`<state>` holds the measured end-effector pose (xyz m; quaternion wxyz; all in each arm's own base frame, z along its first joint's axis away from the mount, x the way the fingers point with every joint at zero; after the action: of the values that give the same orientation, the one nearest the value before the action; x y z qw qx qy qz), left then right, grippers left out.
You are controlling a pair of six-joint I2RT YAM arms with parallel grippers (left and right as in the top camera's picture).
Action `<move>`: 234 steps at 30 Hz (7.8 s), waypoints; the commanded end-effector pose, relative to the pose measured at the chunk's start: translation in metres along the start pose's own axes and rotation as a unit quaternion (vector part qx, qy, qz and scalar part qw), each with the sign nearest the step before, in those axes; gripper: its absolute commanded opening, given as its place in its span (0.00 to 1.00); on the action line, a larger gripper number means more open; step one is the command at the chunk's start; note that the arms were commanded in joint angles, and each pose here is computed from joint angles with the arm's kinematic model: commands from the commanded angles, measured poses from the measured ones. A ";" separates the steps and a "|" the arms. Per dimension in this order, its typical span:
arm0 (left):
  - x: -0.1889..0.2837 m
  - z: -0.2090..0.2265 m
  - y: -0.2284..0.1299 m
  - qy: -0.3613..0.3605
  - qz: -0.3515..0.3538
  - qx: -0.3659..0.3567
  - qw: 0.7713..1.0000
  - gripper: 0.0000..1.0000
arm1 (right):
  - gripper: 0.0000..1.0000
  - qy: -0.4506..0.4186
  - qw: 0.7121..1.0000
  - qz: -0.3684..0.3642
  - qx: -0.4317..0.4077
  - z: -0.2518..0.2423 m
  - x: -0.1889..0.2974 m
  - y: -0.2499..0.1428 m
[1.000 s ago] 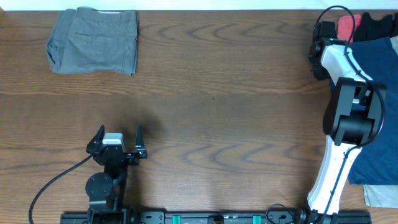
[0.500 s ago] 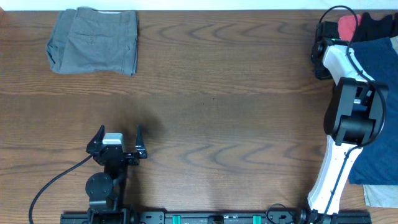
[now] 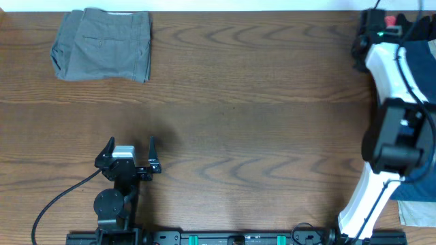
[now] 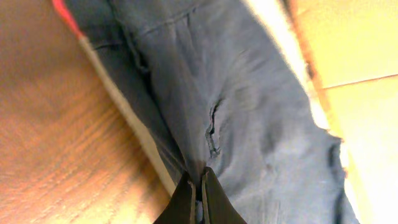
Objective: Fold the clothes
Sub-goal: 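Grasp the top edge of the dark blue shorts with the right gripper, then drag the shorts leftward and lay them flat mid-table, then grasp the shorts' right corner with the right gripper and pull right, then release the shorts and raise the right gripper to the right, then reach the left gripper to the shorts' left edge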
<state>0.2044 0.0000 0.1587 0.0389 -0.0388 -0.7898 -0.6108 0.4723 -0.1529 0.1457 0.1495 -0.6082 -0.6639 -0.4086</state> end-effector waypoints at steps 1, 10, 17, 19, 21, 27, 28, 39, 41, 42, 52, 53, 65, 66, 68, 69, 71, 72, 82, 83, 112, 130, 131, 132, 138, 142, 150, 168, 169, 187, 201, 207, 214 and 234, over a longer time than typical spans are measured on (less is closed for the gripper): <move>-0.002 0.005 -0.013 0.007 0.018 0.005 1.000 0.98 | 0.01 0.008 0.997 -0.049 -0.063 -0.033 0.042 0.017; -0.002 0.005 -0.013 0.007 0.018 0.005 1.000 0.98 | 0.01 0.066 0.993 -0.084 -0.056 -0.036 0.096 0.018; -0.002 0.005 -0.013 0.007 0.018 0.005 1.000 0.98 | 0.01 0.315 0.943 -0.107 0.019 0.059 0.153 0.015; -0.002 0.005 -0.013 0.007 0.018 0.005 1.000 0.98 | 0.01 0.392 0.911 -0.117 0.049 0.095 0.180 0.010; -0.002 0.005 -0.013 0.007 0.018 0.005 1.000 0.98 | 0.01 0.450 0.880 -0.124 0.083 0.131 0.207 0.002; -0.002 0.005 -0.013 0.007 0.018 0.005 1.000 0.98 | 0.01 0.513 0.827 -0.113 0.200 0.225 0.274 -0.050; -0.002 0.005 -0.013 0.007 0.018 0.005 1.000 0.98 | 0.01 0.521 0.819 -0.105 0.217 0.238 0.283 -0.062; -0.002 0.005 -0.013 0.007 0.018 0.005 1.000 0.98 | 0.01 0.604 0.707 -0.032 0.365 0.312 0.384 -0.192; -0.002 0.005 -0.013 0.007 0.018 0.005 1.000 0.98 | 0.01 0.598 0.706 -0.027 0.378 0.313 0.388 -0.202; -0.002 0.005 -0.013 0.007 0.018 0.005 1.000 0.98 | 0.04 0.596 0.705 -0.022 0.383 0.313 0.389 -0.206; -0.002 0.005 -0.013 0.007 0.018 0.005 1.000 0.98 | 0.97 0.511 0.768 0.022 0.385 0.269 0.349 -0.193; -0.002 0.005 -0.013 0.007 0.018 0.005 1.000 0.98 | 0.98 0.492 0.789 0.023 0.367 0.255 0.340 -0.182; -0.002 0.005 -0.013 0.007 0.018 0.005 1.000 0.98 | 0.99 0.305 0.932 0.111 0.163 0.099 0.207 -0.109; -0.002 0.005 -0.013 0.007 0.018 0.005 1.000 0.98 | 0.99 0.301 0.933 0.124 0.150 0.092 0.196 -0.110; -0.002 0.005 -0.013 0.007 0.018 0.005 1.000 0.98 | 0.99 0.294 0.936 0.150 0.125 0.080 0.172 -0.112; -0.002 0.005 -0.013 0.007 0.018 0.005 1.000 0.98 | 0.99 0.293 0.936 0.163 0.110 0.076 0.158 -0.115; -0.002 0.005 -0.013 0.007 0.018 0.005 1.000 0.98 | 0.99 0.309 0.929 0.189 0.081 0.073 0.134 -0.124; -0.002 0.005 -0.013 0.007 0.018 0.005 1.000 0.98 | 0.99 0.325 0.921 0.199 0.076 0.074 0.126 -0.129; -0.002 0.005 -0.013 0.007 0.018 0.005 1.000 0.98 | 0.99 0.457 0.851 0.245 0.087 0.118 0.090 -0.191; -0.002 0.005 -0.013 0.007 0.018 0.005 1.000 0.98 | 0.99 0.457 0.850 0.248 0.090 0.121 0.088 -0.197; -0.002 0.005 -0.013 0.007 0.018 0.005 1.000 0.98 | 0.01 0.469 0.881 0.045 0.041 0.165 0.050 -0.154; -0.002 0.005 -0.013 0.007 0.018 0.005 1.000 0.98 | 0.99 0.405 0.912 0.023 0.051 0.138 0.051 -0.118; -0.002 0.005 -0.013 0.007 0.018 0.005 1.000 0.98 | 0.99 0.405 0.912 0.026 0.051 0.135 0.053 -0.115; -0.002 0.005 -0.013 0.007 0.018 0.005 1.000 0.98 | 0.99 0.405 0.912 0.029 0.051 0.131 0.057 -0.111; -0.002 0.005 -0.013 0.007 0.018 0.005 1.000 0.98 | 0.99 0.404 0.913 0.044 0.036 0.107 0.084 -0.084; -0.002 0.005 -0.013 0.007 0.018 0.005 1.000 0.98 | 0.99 0.373 0.927 0.039 0.027 0.069 0.102 -0.059; -0.002 0.005 -0.013 0.007 0.018 0.005 1.000 0.98 | 0.99 0.158 0.986 0.032 -0.030 -0.045 0.079 -0.035; -0.002 0.005 -0.013 0.007 0.018 0.005 1.000 0.98 | 0.99 0.156 0.982 0.075 -0.082 -0.085 0.046 -0.055; -0.002 0.005 -0.013 0.007 0.018 0.005 1.000 0.98 | 0.99 0.156 0.982 0.075 -0.082 -0.085 0.046 -0.055; 0.037 -0.089 0.058 -0.312 0.011 0.197 0.929 0.97 | 0.99 0.156 0.982 0.075 -0.082 -0.085 0.046 -0.055; -0.025 -0.091 0.123 -0.130 0.355 0.096 0.921 0.98 | 0.99 0.156 0.982 0.075 -0.082 -0.085 0.046 -0.055; -0.082 -0.081 0.100 -0.088 0.460 0.119 0.875 0.98 | 0.99 0.156 0.982 0.075 -0.082 -0.085 0.046 -0.055; -0.124 -0.062 0.036 -0.053 0.547 0.145 0.823 0.98 | 0.99 0.156 0.982 0.075 -0.082 -0.085 0.046 -0.055; -0.145 -0.021 -0.067 -0.050 0.661 0.198 0.722 0.98 | 0.99 0.156 0.982 0.075 -0.082 -0.085 0.046 -0.055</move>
<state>0.3427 -0.0380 0.0849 0.4289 -0.5501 -0.6635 -0.2705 0.3860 -0.1757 0.2103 0.2387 -0.5903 -0.5523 -0.5381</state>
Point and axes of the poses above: each gripper's point midway between its finger pads, its own x axis back along the fingers, its own z axis along the line the jaws close on, y = z × x, the point moved 4 cm from there along x, back along the fingers, and after that the axes turned 15 degrees about x, right-handed, at the moved point
